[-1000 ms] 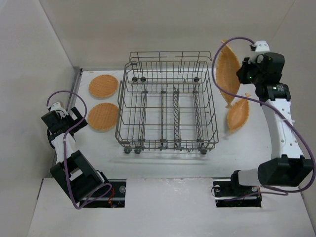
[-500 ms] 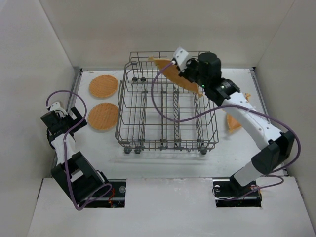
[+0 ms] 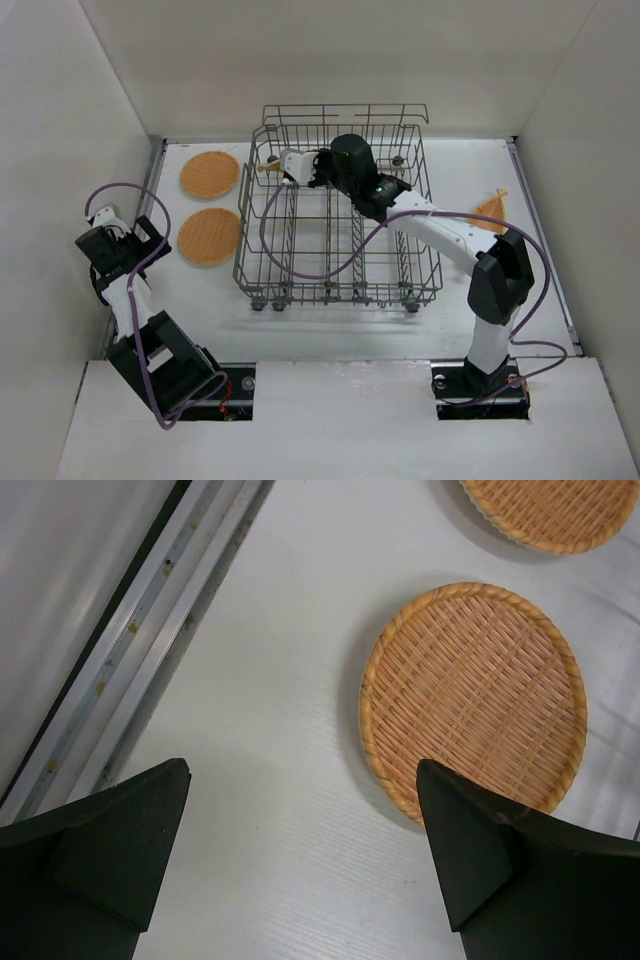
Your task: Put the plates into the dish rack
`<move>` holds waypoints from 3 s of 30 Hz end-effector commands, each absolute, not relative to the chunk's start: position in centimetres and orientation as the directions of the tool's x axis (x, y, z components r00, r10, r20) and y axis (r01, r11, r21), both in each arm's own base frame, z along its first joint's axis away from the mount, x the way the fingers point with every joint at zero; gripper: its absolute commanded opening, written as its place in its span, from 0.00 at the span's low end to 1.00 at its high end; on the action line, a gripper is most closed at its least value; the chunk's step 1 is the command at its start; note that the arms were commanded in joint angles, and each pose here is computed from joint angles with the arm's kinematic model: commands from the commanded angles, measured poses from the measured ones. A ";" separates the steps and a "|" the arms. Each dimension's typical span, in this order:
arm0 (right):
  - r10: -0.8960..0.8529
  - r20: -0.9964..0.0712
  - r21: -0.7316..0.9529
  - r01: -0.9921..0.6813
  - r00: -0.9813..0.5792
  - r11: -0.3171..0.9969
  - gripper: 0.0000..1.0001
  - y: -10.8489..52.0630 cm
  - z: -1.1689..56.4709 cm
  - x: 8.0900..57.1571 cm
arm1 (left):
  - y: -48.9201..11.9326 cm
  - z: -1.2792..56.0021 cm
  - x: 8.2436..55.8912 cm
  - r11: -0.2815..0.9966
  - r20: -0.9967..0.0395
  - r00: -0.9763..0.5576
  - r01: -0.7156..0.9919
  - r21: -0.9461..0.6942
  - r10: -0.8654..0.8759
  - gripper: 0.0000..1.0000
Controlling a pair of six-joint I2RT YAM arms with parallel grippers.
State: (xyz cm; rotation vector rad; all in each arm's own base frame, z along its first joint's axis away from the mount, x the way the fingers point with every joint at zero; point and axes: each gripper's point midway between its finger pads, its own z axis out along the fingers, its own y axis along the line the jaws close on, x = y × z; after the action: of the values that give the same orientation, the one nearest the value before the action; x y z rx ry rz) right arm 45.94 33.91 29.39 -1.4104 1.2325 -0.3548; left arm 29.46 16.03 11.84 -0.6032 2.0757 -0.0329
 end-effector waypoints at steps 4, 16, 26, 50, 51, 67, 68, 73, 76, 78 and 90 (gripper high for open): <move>-0.785 -0.343 -0.937 -0.252 0.516 0.243 0.00 36.1 34.5 47.0 | 16.3 12.9 29.8 0.880 -0.813 -0.394 -0.387 -0.277 -0.429 1.00; -0.789 -0.317 -0.940 -0.286 0.527 0.187 0.00 38.4 30.2 48.3 | 16.5 12.9 29.8 0.872 -0.805 -0.389 -0.390 -0.297 -0.448 1.00; -0.790 -0.286 -0.946 -0.294 0.542 0.140 0.00 39.9 27.3 49.3 | 16.7 12.9 29.7 0.864 -0.800 -0.382 -0.396 -0.310 -0.462 1.00; -0.816 -0.310 -0.894 -0.443 0.489 0.074 0.12 41.5 18.4 48.6 | 16.9 12.9 29.6 0.860 -0.800 -0.374 -0.399 -0.319 -0.470 1.00; -0.815 -0.315 -0.891 -0.446 0.486 0.078 0.16 41.4 18.3 48.5 | 17.0 12.9 29.6 0.859 -0.800 -0.373 -0.401 -0.319 -0.471 1.00; -0.745 -0.521 -0.816 -0.501 0.417 0.290 0.53 38.4 27.4 44.7 | 16.9 12.9 29.7 0.859 -0.799 -0.373 -0.399 -0.321 -0.471 1.00; -0.733 -0.537 -0.811 -0.493 0.417 0.314 0.52 38.0 29.0 44.3 | 16.9 12.9 29.7 0.859 -0.799 -0.373 -0.399 -0.321 -0.471 1.00; -0.664 -0.641 -0.754 -0.478 0.385 0.450 0.53 33.6 36.9 42.0 | 16.8 12.9 29.7 0.862 -0.800 -0.375 -0.395 -0.319 -0.468 1.00; -0.621 -0.722 -0.675 -0.509 0.305 0.534 0.53 29.4 39.5 40.4 | 16.8 12.9 29.7 0.863 -0.801 -0.376 -0.393 -0.318 -0.466 1.00; -0.592 -0.771 -0.608 -0.551 0.236 0.572 0.53 26.8 39.7 38.6 | 16.7 13.0 29.7 0.864 -0.802 -0.376 -0.391 -0.317 -0.465 1.00; -0.116 -0.870 0.034 -0.291 -0.480 0.956 0.48 5.7 29.9 34.5 | 16.9 13.0 29.7 0.863 -0.803 -0.376 -0.399 -0.311 -0.463 1.00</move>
State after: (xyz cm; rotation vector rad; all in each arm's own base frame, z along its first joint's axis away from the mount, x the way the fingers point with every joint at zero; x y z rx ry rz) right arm 36.35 7.61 35.73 -0.5212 1.8209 0.0144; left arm 29.18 16.51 11.86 -0.6608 2.0470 -0.0943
